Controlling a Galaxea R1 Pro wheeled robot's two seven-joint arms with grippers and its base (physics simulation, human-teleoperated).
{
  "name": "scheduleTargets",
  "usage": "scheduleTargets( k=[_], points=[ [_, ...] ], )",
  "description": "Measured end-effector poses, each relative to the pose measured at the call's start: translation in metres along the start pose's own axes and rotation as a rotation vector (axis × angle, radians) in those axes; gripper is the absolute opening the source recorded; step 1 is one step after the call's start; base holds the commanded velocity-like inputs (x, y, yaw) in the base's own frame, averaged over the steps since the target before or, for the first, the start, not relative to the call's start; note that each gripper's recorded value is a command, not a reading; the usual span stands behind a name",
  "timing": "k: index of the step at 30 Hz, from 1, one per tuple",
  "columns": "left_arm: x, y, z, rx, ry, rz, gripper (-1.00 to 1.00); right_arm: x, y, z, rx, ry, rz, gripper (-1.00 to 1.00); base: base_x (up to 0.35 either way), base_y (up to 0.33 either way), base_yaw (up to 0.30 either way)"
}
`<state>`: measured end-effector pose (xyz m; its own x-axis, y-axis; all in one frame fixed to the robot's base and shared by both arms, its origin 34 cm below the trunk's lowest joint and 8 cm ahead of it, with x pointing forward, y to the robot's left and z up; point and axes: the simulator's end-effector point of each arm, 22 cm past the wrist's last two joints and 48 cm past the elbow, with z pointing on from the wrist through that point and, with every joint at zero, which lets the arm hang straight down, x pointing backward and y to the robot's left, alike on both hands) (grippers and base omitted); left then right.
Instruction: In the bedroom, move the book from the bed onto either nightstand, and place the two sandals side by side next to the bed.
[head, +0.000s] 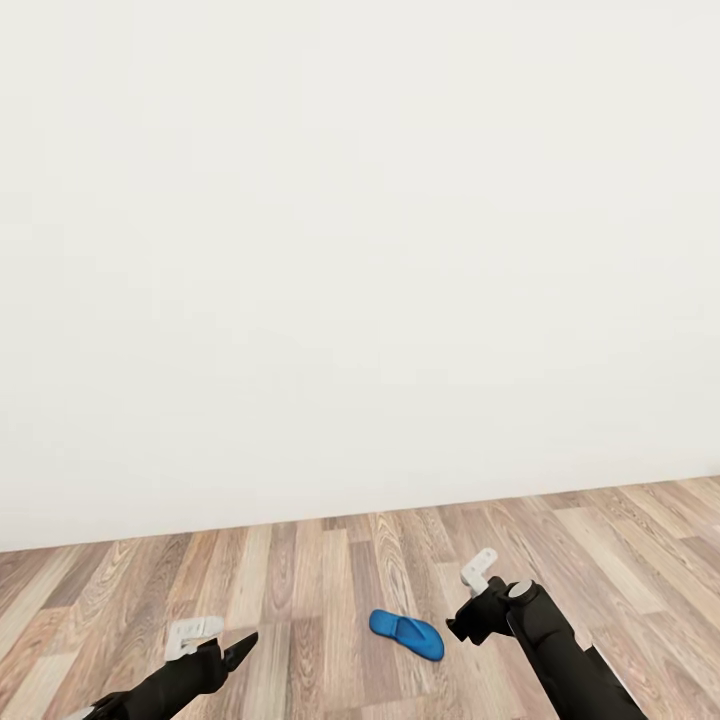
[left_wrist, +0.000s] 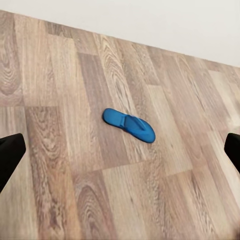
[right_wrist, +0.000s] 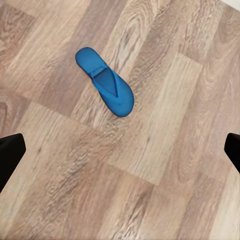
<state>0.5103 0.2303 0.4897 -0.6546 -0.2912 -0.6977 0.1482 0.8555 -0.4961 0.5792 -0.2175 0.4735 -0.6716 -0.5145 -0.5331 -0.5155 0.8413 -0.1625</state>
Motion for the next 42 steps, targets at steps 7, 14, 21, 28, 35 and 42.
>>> scheduleTargets(
  k=[7, 14, 21, 28, 35, 42],
  points=[
    [0.013, 0.007, 0.005, -0.001, 0.0, 0.0, 1.0, 0.011, 0.004, 0.011, 0.0, 0.0, 0.0, 1.0, 0.0, 0.0, 0.0],
    [0.027, 0.015, 0.01, -0.002, 0.0, 0.0, 1.0, 0.022, 0.008, 0.022, 0.001, 0.0, 0.001, 1.0, 0.0, 0.0, 0.0],
    [0.041, 0.022, 0.016, -0.002, 0.001, -0.001, 1.0, 0.033, 0.013, 0.032, 0.002, 0.0, 0.002, 1.0, 0.0, 0.0, 0.0],
    [0.056, 0.03, 0.021, -0.003, 0.003, -0.001, 1.0, 0.044, 0.017, 0.043, 0.002, -0.001, 0.001, 1.0, 0.0, 0.0, 0.0],
    [0.068, 0.036, 0.025, -0.008, 0.017, -0.008, 1.0, 0.055, 0.022, 0.054, -0.007, 0.013, 0.003, 1.0, 0.0, 0.0, 0.0],
    [0.079, 0.042, 0.03, -0.016, 0.042, -0.02, 1.0, 0.064, 0.027, 0.064, -0.022, 0.037, 0.007, 1.0, 0.0, 0.0, 0.0]
  ],
)
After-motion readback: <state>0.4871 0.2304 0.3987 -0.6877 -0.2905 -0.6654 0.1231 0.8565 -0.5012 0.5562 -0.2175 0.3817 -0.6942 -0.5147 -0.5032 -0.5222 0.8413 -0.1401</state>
